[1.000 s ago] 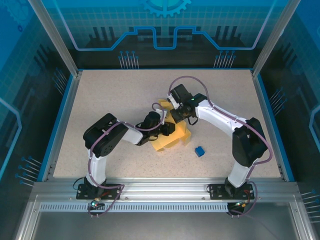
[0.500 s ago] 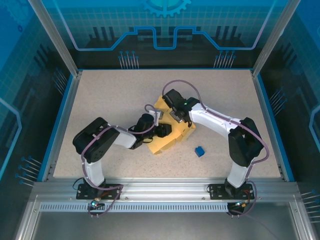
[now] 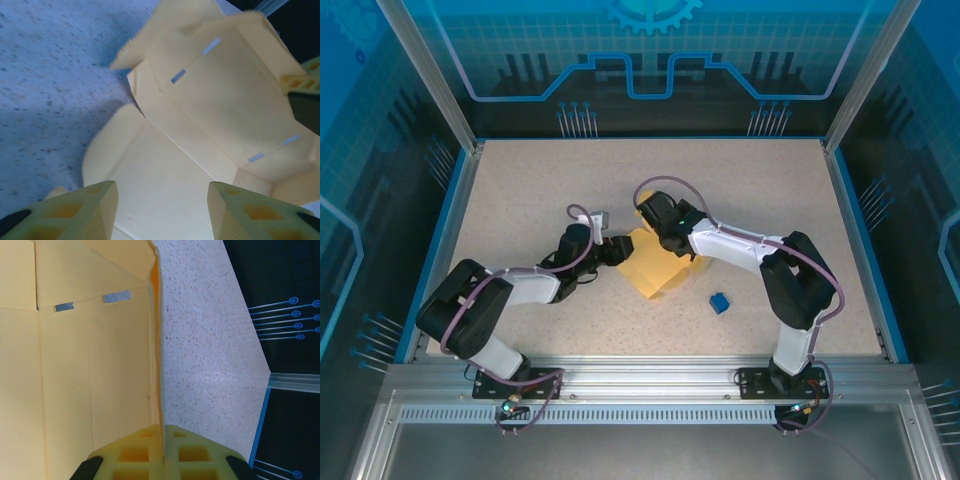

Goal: Fold the paper box

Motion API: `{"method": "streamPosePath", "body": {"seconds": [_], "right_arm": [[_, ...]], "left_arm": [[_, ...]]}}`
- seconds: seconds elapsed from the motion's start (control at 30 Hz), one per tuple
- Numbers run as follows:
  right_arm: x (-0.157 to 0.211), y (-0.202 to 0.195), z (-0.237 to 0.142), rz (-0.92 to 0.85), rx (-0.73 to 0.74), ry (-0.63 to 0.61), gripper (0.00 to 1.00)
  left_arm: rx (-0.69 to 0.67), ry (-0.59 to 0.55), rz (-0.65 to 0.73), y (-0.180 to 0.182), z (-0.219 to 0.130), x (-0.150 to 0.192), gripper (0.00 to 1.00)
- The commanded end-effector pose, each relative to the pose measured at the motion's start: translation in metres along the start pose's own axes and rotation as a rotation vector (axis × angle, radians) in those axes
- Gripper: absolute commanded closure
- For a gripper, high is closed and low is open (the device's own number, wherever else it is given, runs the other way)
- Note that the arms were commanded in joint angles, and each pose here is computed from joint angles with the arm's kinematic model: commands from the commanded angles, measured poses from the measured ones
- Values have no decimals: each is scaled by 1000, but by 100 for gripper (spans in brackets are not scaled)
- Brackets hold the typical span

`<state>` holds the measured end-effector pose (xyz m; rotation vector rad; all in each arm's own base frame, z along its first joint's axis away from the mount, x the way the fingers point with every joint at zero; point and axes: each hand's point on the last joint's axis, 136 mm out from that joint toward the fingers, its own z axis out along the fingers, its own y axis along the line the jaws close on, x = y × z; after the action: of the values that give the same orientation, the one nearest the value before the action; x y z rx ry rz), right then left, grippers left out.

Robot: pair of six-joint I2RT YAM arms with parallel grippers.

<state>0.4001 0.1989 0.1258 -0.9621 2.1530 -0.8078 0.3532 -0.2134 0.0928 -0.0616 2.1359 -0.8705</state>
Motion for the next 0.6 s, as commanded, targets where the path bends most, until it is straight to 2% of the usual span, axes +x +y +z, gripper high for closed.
{"method": "streamPosePath", "body": {"seconds": [0.0, 0.3, 0.57], "right_arm": [[-13, 8, -10, -11, -83, -76, 96], [-11, 21, -37, 70, -502, -126, 97], [-4, 15, -49, 141, -706, -117, 99]], "left_arm": [[-26, -4, 27, 6, -8, 0, 46], [216, -14, 210, -51, -9, -10, 44], [157, 45, 364, -48, 14, -7, 42]]}}
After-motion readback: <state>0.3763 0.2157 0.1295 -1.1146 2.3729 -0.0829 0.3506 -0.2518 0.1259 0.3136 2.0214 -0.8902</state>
